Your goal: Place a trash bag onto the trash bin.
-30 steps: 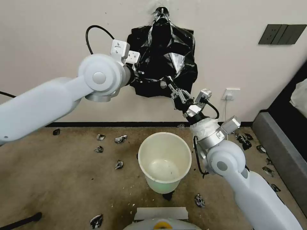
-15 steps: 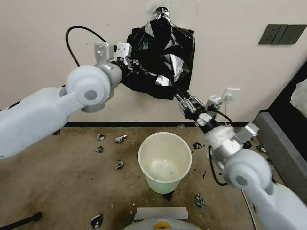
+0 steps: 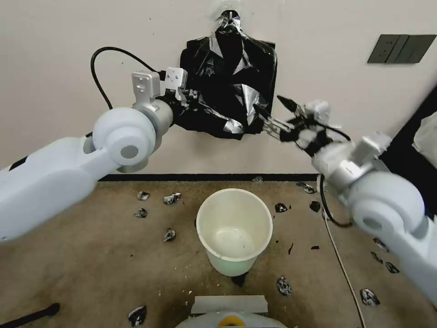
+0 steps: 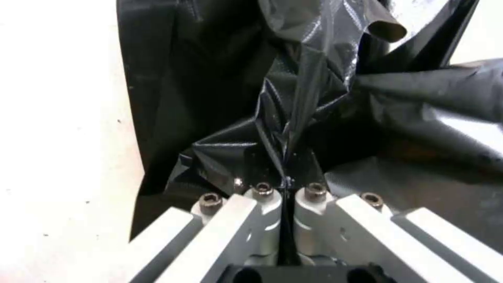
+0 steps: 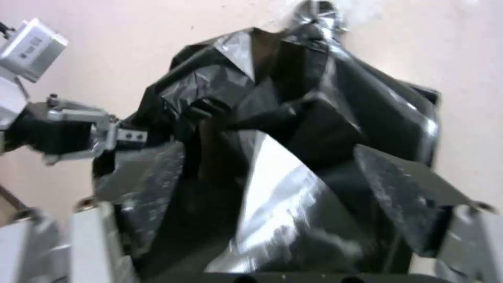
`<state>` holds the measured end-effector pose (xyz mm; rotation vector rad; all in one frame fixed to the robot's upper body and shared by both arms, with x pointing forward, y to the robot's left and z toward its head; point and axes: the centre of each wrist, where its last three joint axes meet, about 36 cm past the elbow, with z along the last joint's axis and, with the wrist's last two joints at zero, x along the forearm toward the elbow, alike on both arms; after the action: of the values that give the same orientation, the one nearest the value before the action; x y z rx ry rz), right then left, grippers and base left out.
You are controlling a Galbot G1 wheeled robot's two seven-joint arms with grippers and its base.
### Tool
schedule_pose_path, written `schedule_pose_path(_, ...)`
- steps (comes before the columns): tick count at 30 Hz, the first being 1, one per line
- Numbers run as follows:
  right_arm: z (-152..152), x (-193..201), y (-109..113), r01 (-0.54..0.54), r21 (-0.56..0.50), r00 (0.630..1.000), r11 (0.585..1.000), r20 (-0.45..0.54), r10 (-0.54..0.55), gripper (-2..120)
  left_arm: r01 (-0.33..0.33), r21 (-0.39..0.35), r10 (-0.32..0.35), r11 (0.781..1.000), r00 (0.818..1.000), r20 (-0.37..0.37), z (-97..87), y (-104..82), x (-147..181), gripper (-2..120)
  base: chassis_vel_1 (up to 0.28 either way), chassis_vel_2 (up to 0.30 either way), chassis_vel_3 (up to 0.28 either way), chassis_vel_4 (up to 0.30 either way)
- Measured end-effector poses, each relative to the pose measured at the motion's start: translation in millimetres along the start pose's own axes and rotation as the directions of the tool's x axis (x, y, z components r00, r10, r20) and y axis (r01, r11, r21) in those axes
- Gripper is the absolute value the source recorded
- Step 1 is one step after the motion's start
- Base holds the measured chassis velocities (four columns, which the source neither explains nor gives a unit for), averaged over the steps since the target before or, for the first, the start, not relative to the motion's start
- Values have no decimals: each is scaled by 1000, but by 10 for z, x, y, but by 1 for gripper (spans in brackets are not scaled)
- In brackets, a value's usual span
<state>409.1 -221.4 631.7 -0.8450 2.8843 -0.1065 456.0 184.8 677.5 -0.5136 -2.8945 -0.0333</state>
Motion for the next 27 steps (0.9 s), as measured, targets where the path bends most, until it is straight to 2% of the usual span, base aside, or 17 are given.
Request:
schedule_pose_path(1, -23, -71, -11, 8, 18, 1000, 1000, -7, -8, 95, -1, 0, 1, 1000, 1000, -1, 3, -4, 3, 0, 0, 0, 0, 0)
schedule_pose_path(3, -41, -155, -27, 12, 41, 1000, 999, -23, -12, 96, -5, -1, 5, 1000, 1000, -1, 5, -11, 9, 0, 0, 0, 0, 0)
schedule_pose_path(9, 2, -358, -70, 20, 115, 995, 993, -102, -8, 83, -14, 2, 14, 1000, 1000, -2, 22, -30, 44, 0, 0, 0, 0, 0)
schedule_pose_path(12, 102, -459, -124, 8, 169, 991, 986, -135, 15, 64, -16, 8, 16, 1000, 1000, -3, 35, -22, 64, 0, 0, 0, 0, 0)
schedule_pose_path(13, 102, -459, -124, 8, 169, 991, 986, -135, 15, 64, -16, 8, 16, 1000, 1000, -3, 35, -22, 64, 0, 0, 0, 0, 0)
schedule_pose_path(19, 121, -564, -194, -7, 219, 987, 976, -156, 42, 40, -26, 12, 26, 1000, 1000, -5, 49, -33, 86, 0, 0, 0, 0, 0)
schedule_pose_path(21, 119, -579, -206, -7, 220, 985, 975, -166, 45, 37, -27, 12, 27, 1000, 1000, -4, 50, -36, 91, 0, 0, 0, 0, 0)
schedule_pose_path(23, 112, -581, -222, 3, 195, 980, 981, -197, 37, 25, -28, 13, 28, 1000, 1000, -3, 49, -36, 101, 0, 0, 0, 0, 0)
schedule_pose_path(25, 112, -578, -225, 5, 188, 979, 982, -203, 34, 22, -28, 13, 28, 1000, 1000, -2, 47, -35, 105, 0, 0, 0, 0, 0)
schedule_pose_path(27, 114, -557, -208, 12, 176, 978, 984, -207, 25, 12, -24, 16, 24, 1000, 1000, 1, 44, -21, 114, 0, 0, 0, 0, 0)
